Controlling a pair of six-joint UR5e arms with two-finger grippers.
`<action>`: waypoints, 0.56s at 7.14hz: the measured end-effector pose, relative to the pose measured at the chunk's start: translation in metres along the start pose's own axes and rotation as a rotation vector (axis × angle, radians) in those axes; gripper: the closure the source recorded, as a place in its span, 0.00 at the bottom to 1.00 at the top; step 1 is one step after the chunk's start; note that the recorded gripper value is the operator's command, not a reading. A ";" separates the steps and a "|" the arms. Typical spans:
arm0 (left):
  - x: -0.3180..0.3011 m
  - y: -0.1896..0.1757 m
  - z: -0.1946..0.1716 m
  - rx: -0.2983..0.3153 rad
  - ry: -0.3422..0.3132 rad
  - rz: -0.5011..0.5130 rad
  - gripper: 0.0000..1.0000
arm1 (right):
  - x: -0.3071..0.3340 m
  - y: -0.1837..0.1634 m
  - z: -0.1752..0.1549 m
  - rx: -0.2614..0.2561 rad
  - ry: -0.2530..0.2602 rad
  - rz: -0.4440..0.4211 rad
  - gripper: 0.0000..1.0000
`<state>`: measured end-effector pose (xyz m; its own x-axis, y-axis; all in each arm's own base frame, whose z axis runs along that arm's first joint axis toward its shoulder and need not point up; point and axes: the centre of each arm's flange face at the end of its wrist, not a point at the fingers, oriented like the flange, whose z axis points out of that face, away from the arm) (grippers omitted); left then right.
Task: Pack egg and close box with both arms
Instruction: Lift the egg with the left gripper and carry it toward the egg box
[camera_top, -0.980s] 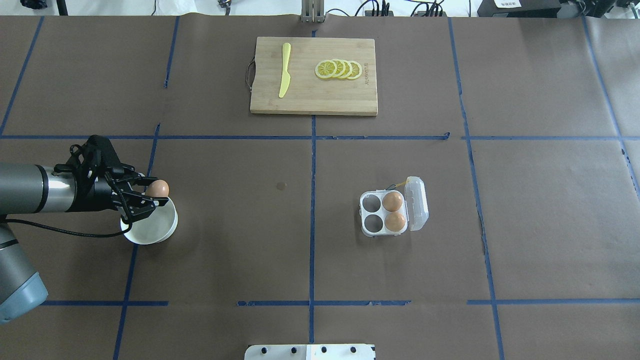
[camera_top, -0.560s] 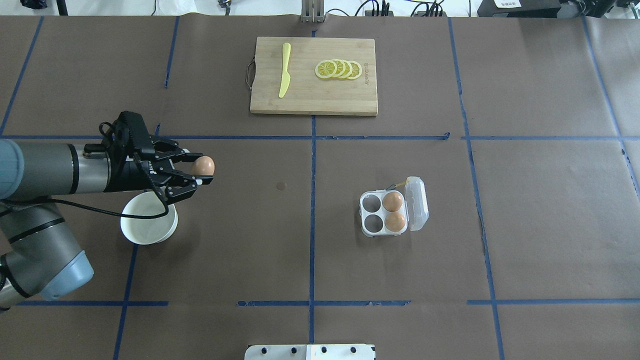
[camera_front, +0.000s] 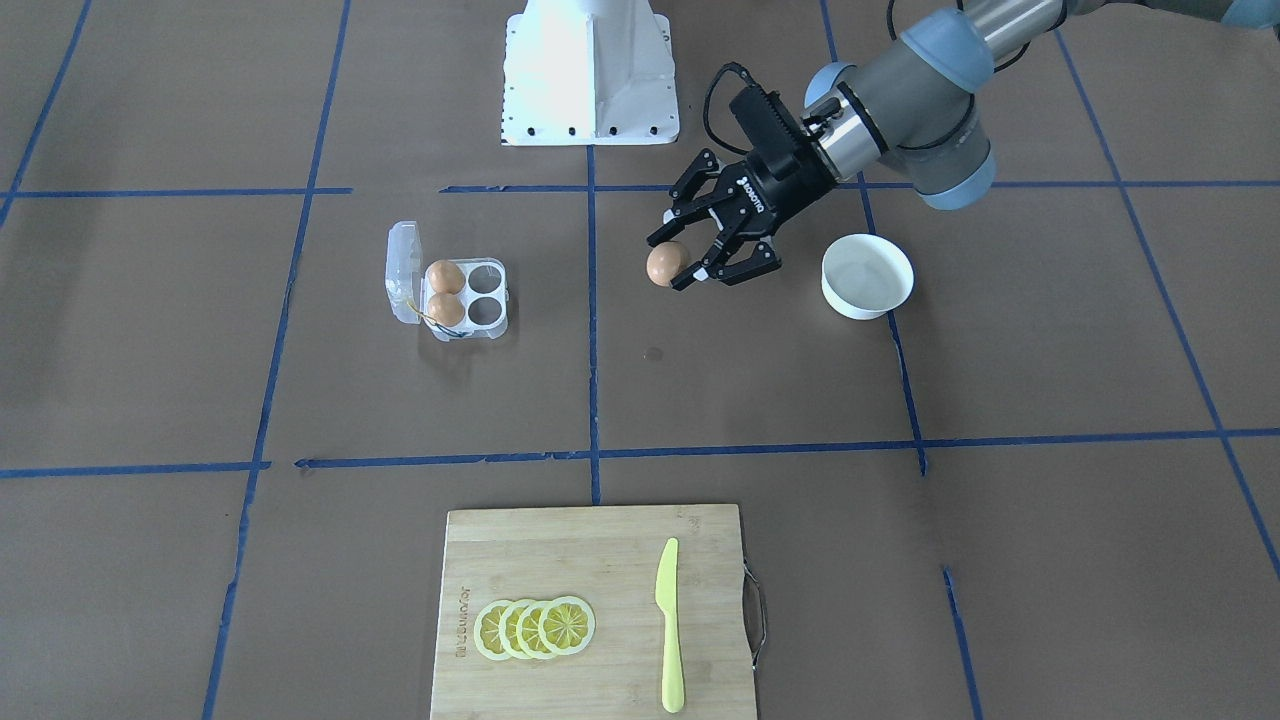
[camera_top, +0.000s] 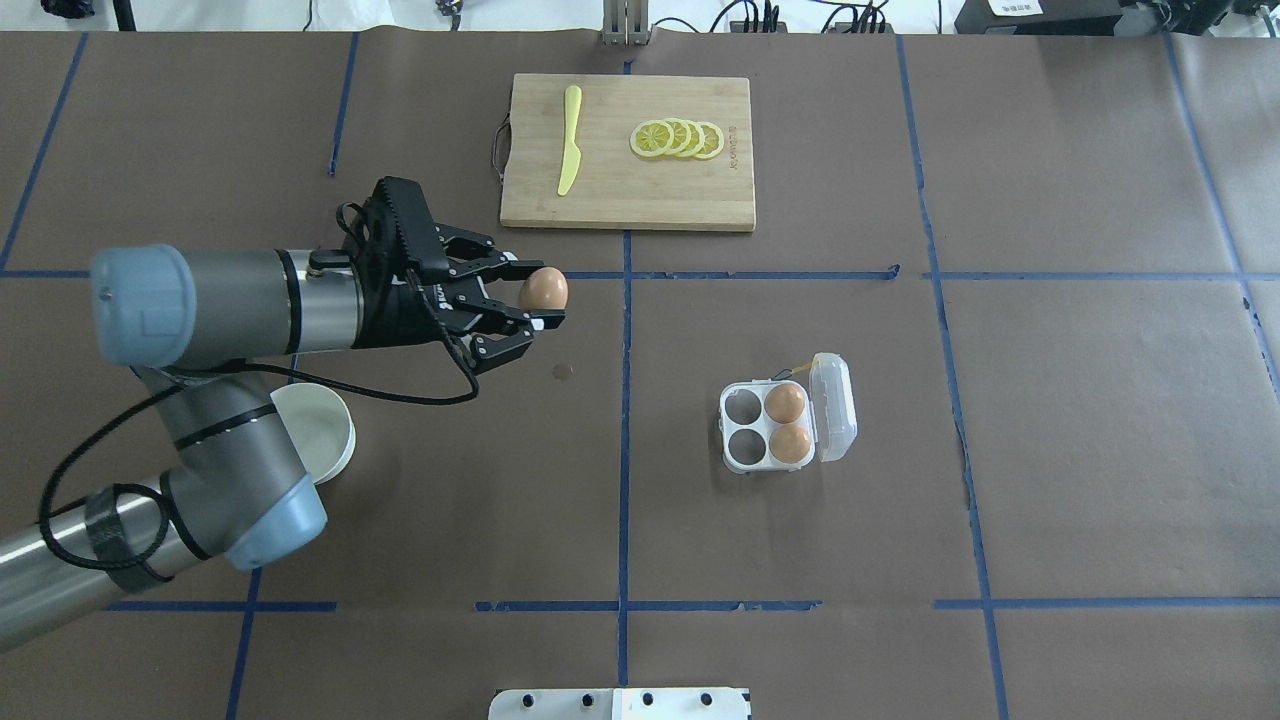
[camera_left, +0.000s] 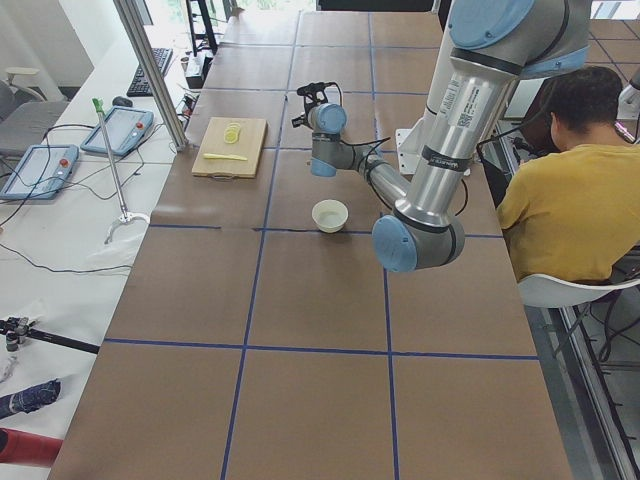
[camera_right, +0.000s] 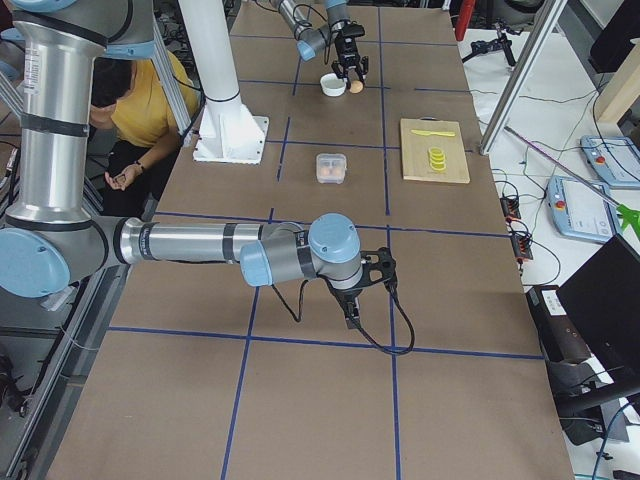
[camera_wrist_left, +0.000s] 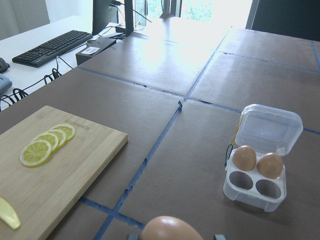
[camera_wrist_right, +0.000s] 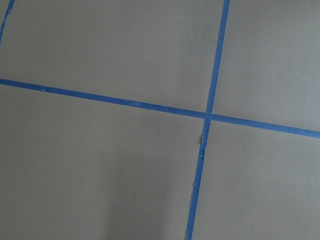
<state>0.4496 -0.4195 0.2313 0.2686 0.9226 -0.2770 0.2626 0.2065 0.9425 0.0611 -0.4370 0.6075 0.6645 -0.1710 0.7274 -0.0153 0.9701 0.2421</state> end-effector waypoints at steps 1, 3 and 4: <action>0.033 0.006 0.041 0.042 -0.014 0.038 1.00 | 0.000 0.000 0.000 0.000 0.001 0.000 0.00; 0.076 0.006 0.098 0.071 -0.026 0.095 0.97 | 0.001 0.000 0.000 -0.001 0.001 0.000 0.00; 0.089 0.005 0.123 0.066 -0.025 0.099 0.86 | 0.001 0.001 0.001 -0.002 0.001 0.001 0.00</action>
<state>0.5890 -0.3763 0.1880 0.3189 0.9289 -0.1881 0.2937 0.0918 0.9515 0.0612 -0.4368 0.6090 0.6654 -0.1702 0.7268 -0.0144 0.9706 0.2404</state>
